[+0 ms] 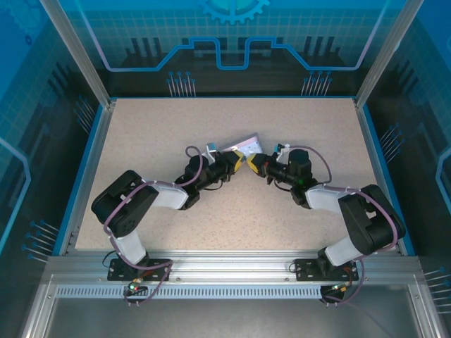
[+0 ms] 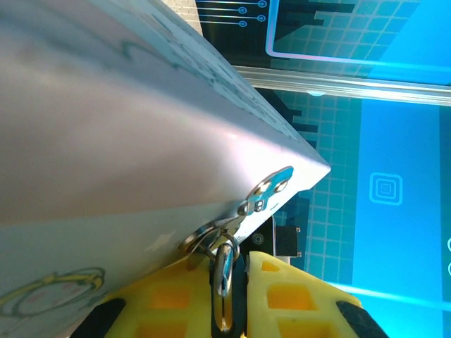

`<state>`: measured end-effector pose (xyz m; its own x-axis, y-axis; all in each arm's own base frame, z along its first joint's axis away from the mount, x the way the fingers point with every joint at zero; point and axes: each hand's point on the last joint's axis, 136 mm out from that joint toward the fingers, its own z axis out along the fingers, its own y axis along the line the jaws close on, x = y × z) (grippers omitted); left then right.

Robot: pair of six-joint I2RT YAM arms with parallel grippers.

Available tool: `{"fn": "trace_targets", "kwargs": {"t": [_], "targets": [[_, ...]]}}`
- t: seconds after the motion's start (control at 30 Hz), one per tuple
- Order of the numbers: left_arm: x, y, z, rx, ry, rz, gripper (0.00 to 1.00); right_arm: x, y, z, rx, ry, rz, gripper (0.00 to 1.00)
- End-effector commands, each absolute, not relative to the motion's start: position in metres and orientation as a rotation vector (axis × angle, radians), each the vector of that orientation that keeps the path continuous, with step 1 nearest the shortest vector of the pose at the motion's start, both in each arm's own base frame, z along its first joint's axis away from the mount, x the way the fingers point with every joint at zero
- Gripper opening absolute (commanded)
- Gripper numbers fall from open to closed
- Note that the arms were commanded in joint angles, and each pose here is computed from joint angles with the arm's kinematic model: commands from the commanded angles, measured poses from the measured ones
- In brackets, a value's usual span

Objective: Unlock the padlock with the key

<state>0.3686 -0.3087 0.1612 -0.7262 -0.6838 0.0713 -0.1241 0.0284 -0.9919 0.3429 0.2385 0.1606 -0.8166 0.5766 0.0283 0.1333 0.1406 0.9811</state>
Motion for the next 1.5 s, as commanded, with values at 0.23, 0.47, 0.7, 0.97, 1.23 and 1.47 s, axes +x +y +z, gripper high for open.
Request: {"fn": "trace_targets", "kwargs": {"t": [0.23, 0.47, 0.7, 0.97, 1.23, 1.47], "targets": [[0.354, -0.341, 0.191, -0.655, 1.858, -1.887, 0.00, 0.351, 0.263, 0.184, 0.567, 2.037, 1.744, 0.00], [0.351, -0.343, 0.186, -0.638, 1.882, -1.863, 0.00, 0.353, 0.260, 0.174, 0.597, 2.060, 1.695, 0.00], [0.355, -0.342, 0.175, -0.687, 1.887, -1.860, 0.00, 0.359, 0.268, 0.183, 0.563, 2.063, 1.717, 0.00], [0.362, -0.331, 0.157, -0.840, 1.850, -1.834, 0.00, 0.358, 0.267, 0.179, 0.558, 2.082, 1.692, 0.09], [0.367, -0.320, 0.147, -0.896, 1.849, -1.778, 0.00, 0.354, 0.263, 0.182, 0.537, 2.064, 1.691, 0.29], [0.371, -0.315, 0.146, -0.910, 1.841, -1.763, 0.00, 0.346, 0.258, 0.179, 0.521, 2.093, 1.670, 0.66]]}}
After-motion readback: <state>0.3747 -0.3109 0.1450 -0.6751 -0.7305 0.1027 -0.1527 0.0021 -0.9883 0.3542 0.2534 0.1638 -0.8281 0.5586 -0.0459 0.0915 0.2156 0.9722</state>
